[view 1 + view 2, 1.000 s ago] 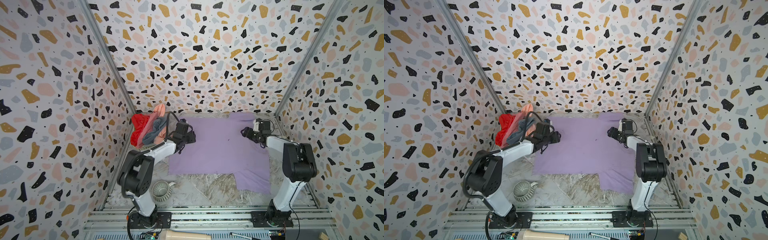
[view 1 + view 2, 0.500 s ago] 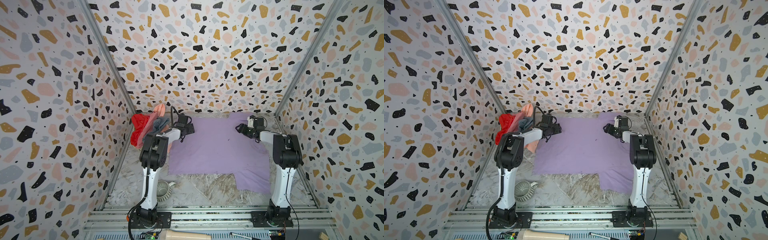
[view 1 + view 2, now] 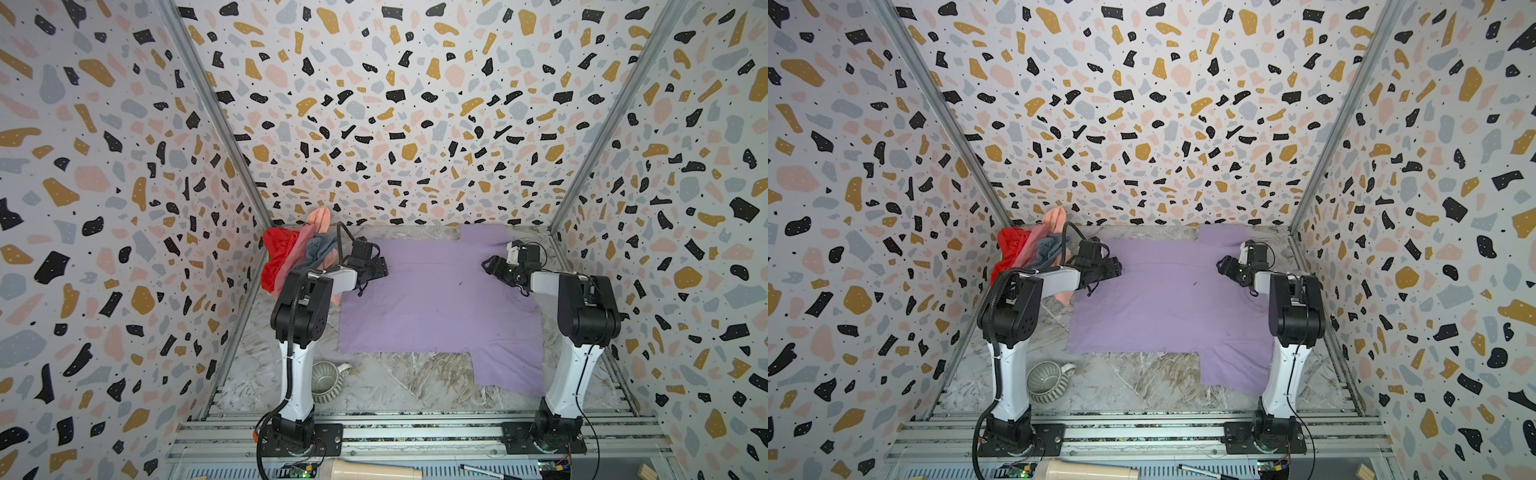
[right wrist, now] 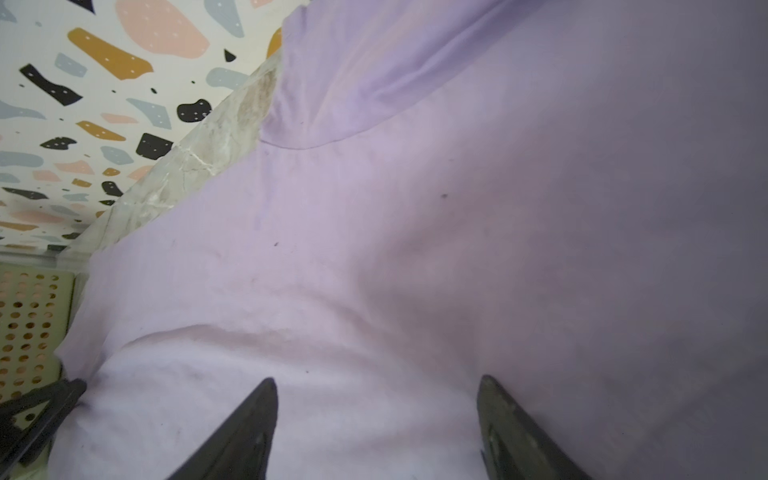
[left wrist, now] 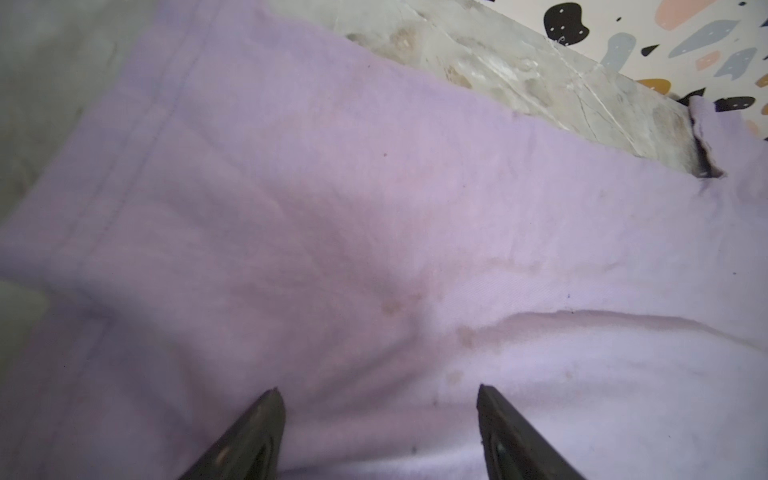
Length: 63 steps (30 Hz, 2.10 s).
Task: Fold and stack the t-shirts
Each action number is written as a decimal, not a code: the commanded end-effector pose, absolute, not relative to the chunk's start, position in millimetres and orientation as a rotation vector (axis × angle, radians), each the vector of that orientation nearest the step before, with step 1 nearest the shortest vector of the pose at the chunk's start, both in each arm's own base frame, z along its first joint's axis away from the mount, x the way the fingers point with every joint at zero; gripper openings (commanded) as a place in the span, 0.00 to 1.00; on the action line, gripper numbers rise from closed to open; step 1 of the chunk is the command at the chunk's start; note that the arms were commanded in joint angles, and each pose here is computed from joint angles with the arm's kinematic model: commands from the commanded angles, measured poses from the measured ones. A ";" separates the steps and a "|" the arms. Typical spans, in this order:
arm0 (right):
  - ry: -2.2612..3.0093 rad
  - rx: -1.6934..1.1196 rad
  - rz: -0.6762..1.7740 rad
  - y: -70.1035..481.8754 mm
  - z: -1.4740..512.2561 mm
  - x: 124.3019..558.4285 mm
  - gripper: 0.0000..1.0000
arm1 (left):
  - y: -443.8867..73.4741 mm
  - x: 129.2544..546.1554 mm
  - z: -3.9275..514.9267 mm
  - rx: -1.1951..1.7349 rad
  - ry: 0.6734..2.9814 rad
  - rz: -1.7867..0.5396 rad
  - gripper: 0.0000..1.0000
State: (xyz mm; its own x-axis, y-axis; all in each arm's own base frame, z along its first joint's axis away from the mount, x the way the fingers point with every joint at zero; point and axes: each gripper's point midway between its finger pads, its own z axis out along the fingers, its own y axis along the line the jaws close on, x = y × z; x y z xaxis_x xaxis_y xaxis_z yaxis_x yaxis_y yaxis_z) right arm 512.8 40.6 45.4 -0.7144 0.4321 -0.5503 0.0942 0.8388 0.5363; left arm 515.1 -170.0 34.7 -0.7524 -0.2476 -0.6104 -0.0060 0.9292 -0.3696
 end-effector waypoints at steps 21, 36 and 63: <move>2.191 0.358 0.462 -1.6 127.0 472.8 0.76 | -164.6 438.5 93.9 -0.099 2.388 -0.407 0.73; 2.045 0.183 0.409 -13.4 165.7 591.1 0.78 | -135.2 570.5 87.9 -0.084 2.374 -0.060 0.65; 2.130 0.164 0.386 -44.8 87.6 680.0 0.78 | -132.9 598.4 35.2 -0.166 2.384 -0.182 0.06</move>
